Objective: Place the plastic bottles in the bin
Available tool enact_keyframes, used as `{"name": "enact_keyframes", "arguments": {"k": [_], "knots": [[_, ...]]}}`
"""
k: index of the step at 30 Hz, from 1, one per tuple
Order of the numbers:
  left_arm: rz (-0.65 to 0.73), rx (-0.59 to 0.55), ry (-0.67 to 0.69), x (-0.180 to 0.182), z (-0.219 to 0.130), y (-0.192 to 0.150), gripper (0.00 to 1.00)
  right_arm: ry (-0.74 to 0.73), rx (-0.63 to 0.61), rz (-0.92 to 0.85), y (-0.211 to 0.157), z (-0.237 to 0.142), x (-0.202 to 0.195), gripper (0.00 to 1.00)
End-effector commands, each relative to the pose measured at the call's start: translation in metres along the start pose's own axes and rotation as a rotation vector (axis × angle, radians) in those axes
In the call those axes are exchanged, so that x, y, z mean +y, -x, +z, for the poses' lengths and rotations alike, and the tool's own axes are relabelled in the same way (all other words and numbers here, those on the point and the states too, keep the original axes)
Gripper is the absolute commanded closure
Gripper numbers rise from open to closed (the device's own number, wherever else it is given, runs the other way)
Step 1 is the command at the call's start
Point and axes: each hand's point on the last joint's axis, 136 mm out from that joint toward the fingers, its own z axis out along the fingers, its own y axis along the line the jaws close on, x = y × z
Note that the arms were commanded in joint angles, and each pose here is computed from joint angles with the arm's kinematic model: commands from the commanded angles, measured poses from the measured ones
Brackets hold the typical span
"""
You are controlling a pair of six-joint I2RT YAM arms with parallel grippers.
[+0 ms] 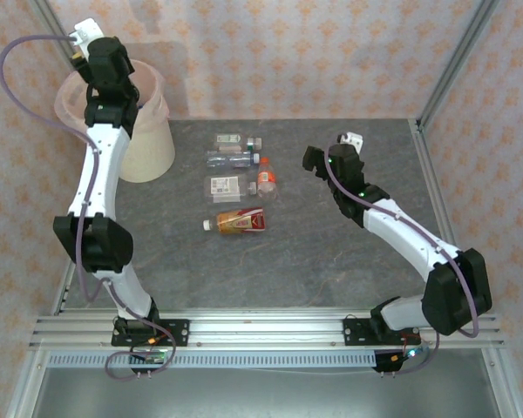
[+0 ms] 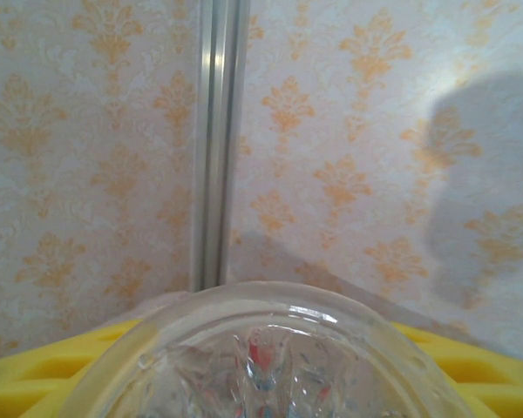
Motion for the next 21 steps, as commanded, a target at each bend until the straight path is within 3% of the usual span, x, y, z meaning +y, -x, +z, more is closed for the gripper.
{"name": "enact_keyframes", "arguments": {"k": [1,4,9,13,16,21], "knots": [[0.081,0.023,0.082,0.016,0.023,-0.001,0.36,-0.005,0.006,0.009,0.003,0.0,0.001,0.01],[0.067,0.139,0.068,0.016,0.037,-0.024,0.35,-0.012,0.008,0.01,0.001,0.002,0.0,0.01],[-0.055,0.258,-0.07,-0.007,0.043,-0.053,0.31,-0.006,0.017,0.014,0.0,0.006,0.003,0.01],[-0.193,0.37,-0.171,-0.02,0.055,-0.077,0.16,-0.006,0.032,0.01,-0.002,0.007,0.004,0.01],[-0.293,0.429,-0.175,-0.012,0.063,-0.085,0.05,-0.011,0.034,0.006,-0.004,0.007,0.002,0.01],[-0.304,0.446,-0.162,0.003,0.059,-0.079,0.0,-0.016,0.038,0.002,-0.005,0.006,0.0,0.01]]}}
